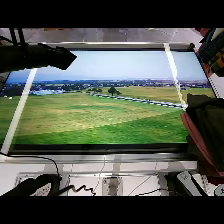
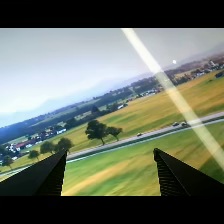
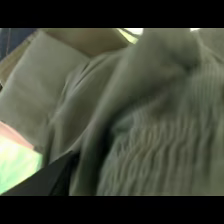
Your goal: Fold the clothes and pants, and hang the long-sleeved shirts on hangers.
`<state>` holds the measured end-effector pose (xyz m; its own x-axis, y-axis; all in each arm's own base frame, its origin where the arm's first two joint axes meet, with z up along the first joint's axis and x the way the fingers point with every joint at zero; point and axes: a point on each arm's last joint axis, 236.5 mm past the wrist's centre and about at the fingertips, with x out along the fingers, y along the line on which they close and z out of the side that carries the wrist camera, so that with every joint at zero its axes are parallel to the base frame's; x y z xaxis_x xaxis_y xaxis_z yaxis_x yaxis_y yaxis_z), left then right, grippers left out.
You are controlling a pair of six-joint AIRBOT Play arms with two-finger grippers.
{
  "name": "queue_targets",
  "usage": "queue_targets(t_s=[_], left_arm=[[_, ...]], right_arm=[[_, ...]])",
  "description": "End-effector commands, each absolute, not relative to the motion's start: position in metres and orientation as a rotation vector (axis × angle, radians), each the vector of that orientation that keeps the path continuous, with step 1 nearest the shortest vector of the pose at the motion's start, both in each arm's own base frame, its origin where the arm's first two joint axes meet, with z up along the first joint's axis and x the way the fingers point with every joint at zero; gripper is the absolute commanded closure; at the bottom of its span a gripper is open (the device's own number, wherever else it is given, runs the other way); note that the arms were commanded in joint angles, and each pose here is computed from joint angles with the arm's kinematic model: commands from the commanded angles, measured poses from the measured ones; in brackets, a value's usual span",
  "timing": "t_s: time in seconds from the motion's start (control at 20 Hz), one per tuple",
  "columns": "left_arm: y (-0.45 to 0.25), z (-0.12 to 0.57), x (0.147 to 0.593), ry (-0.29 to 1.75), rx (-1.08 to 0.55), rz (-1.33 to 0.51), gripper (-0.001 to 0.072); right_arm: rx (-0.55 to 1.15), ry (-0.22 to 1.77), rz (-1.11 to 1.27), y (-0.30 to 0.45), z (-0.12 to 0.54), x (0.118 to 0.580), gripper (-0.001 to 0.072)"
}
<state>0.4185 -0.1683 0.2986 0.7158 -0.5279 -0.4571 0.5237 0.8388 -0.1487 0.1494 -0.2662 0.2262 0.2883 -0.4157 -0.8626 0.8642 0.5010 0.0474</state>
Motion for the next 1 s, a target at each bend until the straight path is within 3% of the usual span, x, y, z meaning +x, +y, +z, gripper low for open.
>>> queue_targets(t_s=[0.0, 0.25, 0.55, 0.6, 0.65, 0.7, 0.95], left_arm=[[-0.168, 0.298, 0.418, 0.511, -0.008, -0.583, 0.0117], [-0.168, 0.298, 0.418, 0.511, -0.008, -0.583, 0.0117], [-0.168, 0.298, 0.418, 0.511, -0.007, -0.583, 0.0117], [-0.168, 0.298, 0.418, 0.511, -0.007, -0.583, 0.0117], [-0.168, 0.298, 0.418, 0.511, -0.007, -0.583, 0.0117], [-0.168, 0.298, 0.418, 0.511, -0.007, -0.583, 0.0117], [-0.168, 0.299, 0.418, 0.51, -0.008, -0.583, 0.0117]], right_arm=[[0.636, 0.939, -0.849, -0.25, 0.22, 0.157, 0.0255], [0.864, 0.78, -0.614, -0.207, 0.239, 0.216, 0.0257], [1.019, 0.441, -0.128, -0.146, 0.331, 0.294, 0.0285], [1.024, 0.418, -0.077, -0.137, 0.341, 0.299, 0.0424], [1.009, 0.418, -0.035, -0.128, 0.345, 0.304, 0.0648], [0.942, 0.441, 0.009, -0.115, 0.343, 0.309, 0.0687], [0.617, 0.583, 0.046, -0.05, 0.306, 0.368, 0.0688]])
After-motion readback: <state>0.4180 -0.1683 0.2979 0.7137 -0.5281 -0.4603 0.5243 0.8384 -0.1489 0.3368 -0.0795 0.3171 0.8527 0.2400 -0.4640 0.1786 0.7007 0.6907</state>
